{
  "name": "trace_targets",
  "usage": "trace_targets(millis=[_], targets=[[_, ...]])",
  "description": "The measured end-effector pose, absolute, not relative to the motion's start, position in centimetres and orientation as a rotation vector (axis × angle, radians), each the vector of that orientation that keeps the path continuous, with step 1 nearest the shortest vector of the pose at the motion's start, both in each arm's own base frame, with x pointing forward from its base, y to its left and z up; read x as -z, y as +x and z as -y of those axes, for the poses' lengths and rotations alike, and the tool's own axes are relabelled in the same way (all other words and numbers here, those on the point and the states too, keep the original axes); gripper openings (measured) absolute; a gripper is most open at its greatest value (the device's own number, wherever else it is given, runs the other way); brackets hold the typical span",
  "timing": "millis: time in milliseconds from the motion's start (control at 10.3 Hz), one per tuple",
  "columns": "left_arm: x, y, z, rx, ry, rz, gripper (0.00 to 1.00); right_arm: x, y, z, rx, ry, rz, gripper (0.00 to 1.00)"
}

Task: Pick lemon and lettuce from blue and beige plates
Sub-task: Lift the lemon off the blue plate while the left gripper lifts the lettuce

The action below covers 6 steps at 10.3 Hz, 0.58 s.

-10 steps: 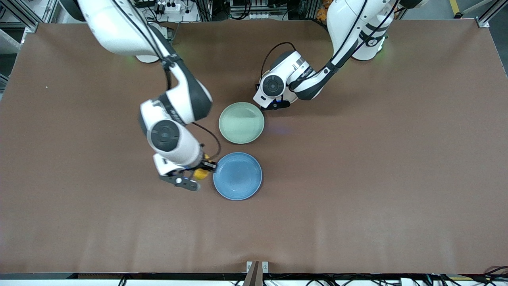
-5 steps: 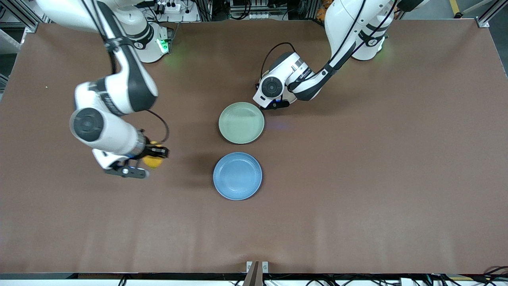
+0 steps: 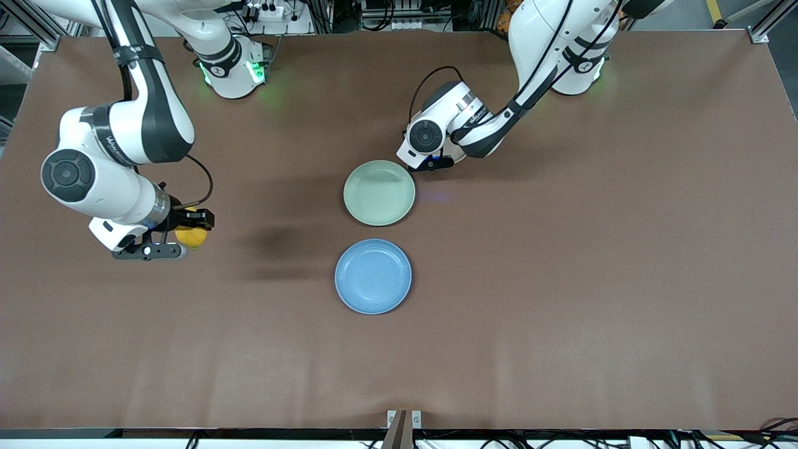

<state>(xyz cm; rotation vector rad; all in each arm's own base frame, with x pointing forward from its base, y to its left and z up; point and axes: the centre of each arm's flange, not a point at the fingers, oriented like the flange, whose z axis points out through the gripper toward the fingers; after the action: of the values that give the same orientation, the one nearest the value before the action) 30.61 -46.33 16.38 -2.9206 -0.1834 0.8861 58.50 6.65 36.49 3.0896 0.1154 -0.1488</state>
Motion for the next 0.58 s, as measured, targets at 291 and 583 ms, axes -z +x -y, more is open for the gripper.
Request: trace_targets(millis=[291,583], targets=[[-16.6,30.8,46.4,-0.878,-2.915,0.232,0.02,-31.3,56.8,-3.4,0.022,3.091,-0.221,0.65],[-19.7,32.3,46.8,-0.824,-2.935,0.274,0.02,-28.9,55.9,-1.3,-0.056,3.082,-0.288,0.65]])
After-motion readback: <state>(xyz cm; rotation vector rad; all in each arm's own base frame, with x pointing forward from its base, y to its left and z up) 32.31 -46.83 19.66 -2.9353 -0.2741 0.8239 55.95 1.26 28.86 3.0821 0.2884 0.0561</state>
